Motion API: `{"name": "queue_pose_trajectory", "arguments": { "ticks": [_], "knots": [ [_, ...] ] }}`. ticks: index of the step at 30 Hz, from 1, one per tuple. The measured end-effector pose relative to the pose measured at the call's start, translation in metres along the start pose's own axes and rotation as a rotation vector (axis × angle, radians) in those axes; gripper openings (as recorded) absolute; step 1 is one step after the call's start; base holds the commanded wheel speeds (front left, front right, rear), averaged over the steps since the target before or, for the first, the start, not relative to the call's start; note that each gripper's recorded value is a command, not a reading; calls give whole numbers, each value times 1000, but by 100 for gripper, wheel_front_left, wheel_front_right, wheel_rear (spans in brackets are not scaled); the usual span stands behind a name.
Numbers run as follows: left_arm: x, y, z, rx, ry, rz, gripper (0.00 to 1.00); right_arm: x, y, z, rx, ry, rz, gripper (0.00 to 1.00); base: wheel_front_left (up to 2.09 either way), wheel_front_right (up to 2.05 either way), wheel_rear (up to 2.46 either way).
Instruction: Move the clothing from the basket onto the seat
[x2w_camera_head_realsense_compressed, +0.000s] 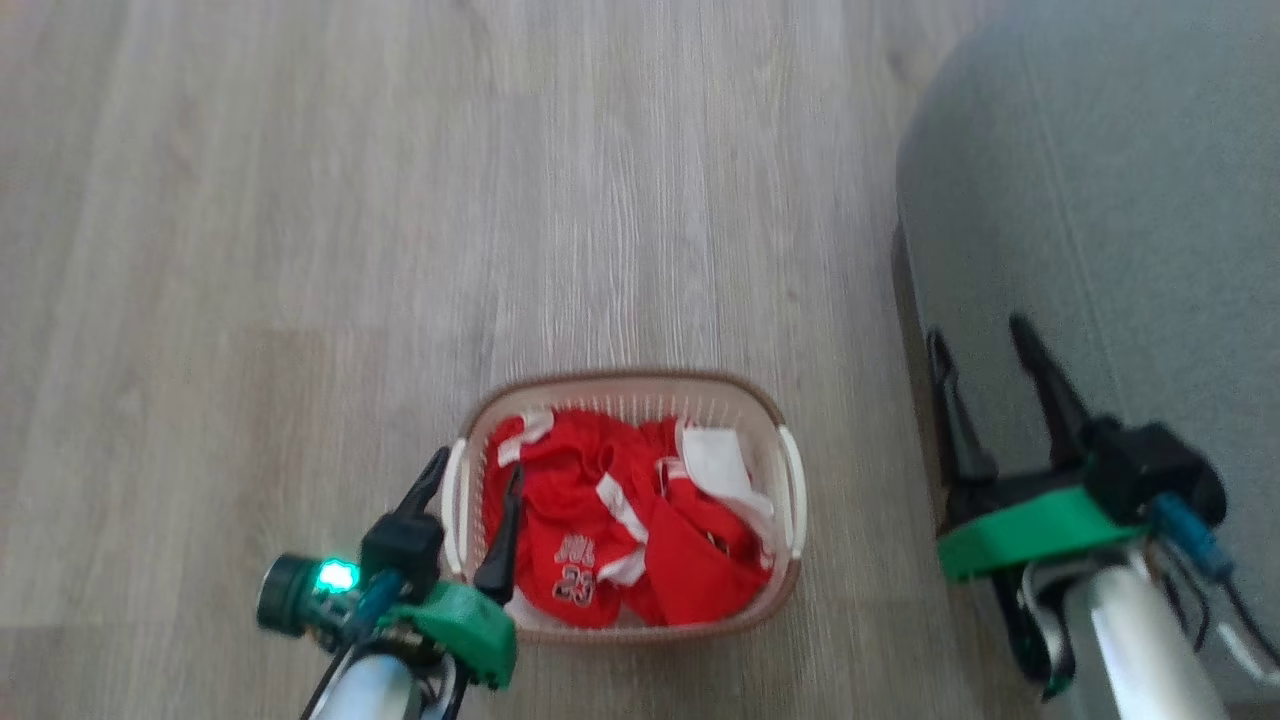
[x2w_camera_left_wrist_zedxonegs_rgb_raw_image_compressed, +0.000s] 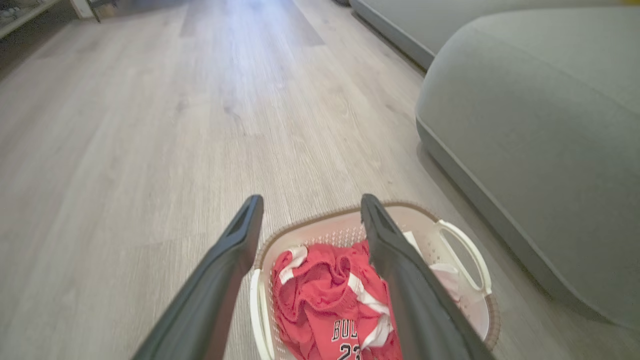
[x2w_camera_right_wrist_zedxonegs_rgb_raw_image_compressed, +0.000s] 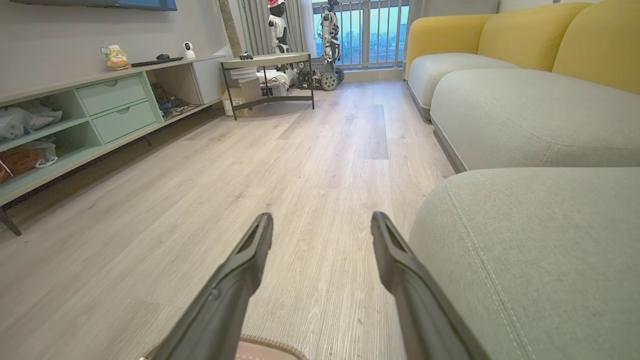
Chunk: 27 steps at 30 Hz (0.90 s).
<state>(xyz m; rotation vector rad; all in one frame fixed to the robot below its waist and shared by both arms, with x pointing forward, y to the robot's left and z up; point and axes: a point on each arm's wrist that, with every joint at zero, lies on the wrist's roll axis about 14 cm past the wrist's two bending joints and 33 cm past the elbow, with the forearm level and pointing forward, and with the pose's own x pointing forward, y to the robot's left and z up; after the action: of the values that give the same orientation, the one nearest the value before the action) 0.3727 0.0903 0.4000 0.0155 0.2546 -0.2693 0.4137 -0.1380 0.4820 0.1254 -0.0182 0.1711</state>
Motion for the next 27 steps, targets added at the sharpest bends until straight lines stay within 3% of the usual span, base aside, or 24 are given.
{"name": "queue_pose_trajectory", "arguments": {
  "ticks": [13, 27],
  "knots": [
    [90, -34, -93, 44, 282, -215, 100, 67, -46, -20, -69, -22, -73, 100, 0, 0, 0],
    [103, -66, -196, 28, 553, -377, 100, 87, -73, -70, -115, 47, -108, 100, 0, 0, 0]
  ]
}}
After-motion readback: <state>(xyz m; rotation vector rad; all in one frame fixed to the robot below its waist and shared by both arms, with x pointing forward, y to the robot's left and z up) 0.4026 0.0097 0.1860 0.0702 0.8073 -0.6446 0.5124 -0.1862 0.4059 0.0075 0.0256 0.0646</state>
